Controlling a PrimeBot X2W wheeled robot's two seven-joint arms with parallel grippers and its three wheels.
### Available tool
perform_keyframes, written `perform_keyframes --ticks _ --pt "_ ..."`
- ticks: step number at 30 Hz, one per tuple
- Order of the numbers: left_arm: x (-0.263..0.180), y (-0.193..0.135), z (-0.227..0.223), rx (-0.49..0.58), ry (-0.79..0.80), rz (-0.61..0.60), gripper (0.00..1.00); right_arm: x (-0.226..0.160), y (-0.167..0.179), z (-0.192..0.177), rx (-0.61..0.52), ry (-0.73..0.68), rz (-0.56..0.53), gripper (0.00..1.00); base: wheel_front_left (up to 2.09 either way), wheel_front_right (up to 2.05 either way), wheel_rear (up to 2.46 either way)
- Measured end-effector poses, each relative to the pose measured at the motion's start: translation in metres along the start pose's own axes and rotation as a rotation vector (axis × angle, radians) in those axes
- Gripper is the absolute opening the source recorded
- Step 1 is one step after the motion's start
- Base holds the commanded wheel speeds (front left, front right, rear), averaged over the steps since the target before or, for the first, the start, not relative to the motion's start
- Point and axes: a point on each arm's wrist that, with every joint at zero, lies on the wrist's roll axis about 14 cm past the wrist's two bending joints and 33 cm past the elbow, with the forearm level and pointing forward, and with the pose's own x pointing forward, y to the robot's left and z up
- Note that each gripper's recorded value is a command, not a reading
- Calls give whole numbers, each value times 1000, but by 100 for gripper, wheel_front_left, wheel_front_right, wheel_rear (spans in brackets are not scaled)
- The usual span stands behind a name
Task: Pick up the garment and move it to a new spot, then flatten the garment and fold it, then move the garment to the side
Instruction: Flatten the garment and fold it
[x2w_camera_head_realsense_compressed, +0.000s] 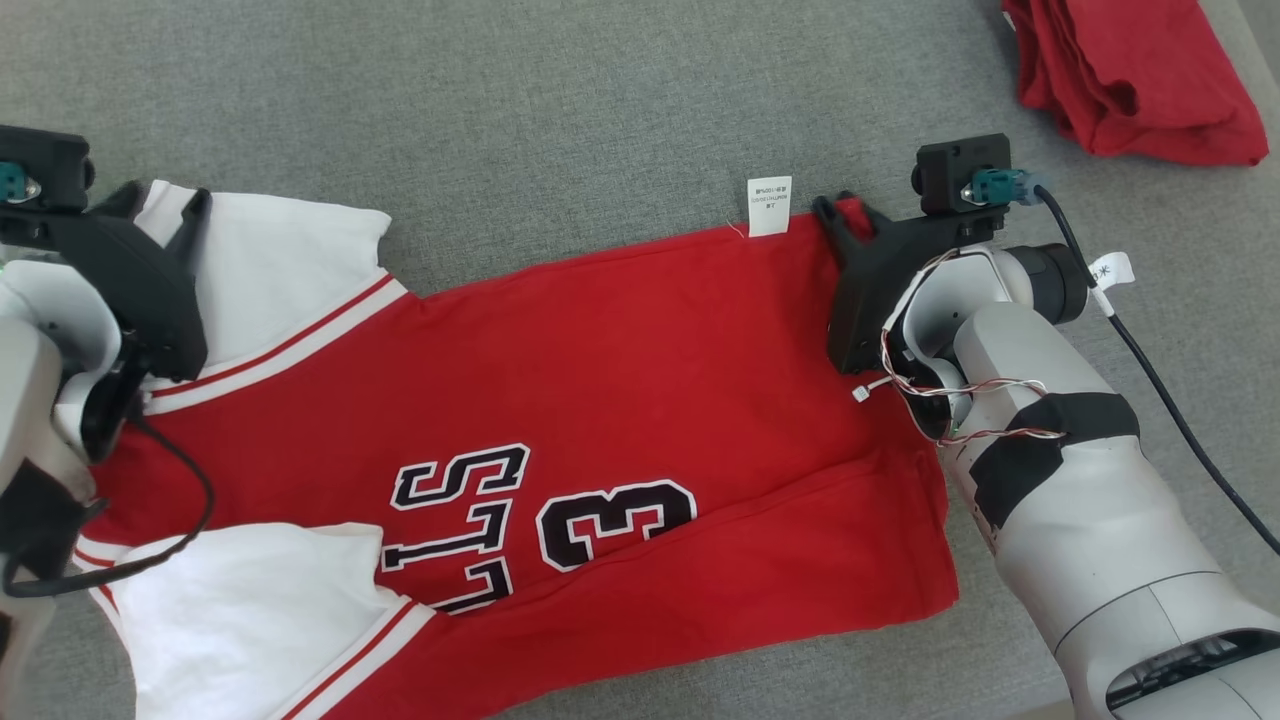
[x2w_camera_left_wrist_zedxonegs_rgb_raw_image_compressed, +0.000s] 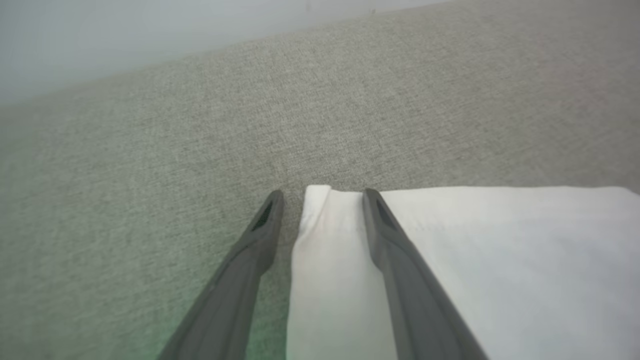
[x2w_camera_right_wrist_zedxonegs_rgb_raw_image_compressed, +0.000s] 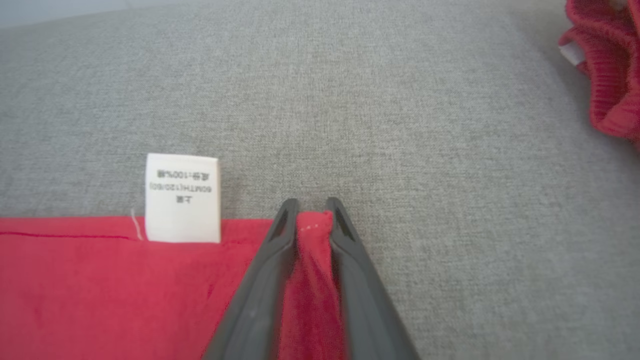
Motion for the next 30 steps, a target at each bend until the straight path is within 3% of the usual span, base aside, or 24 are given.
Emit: perform_keyframes --ticks 18,30 --pt "-46 -14 69 11 -327 -26 0 -13 6 38 -22 -226 12 0 0 0 0" --pt "-109 -32 60 -62 -511 -43 0 -41 15 30 -11 -324 49 0 0 0 0"
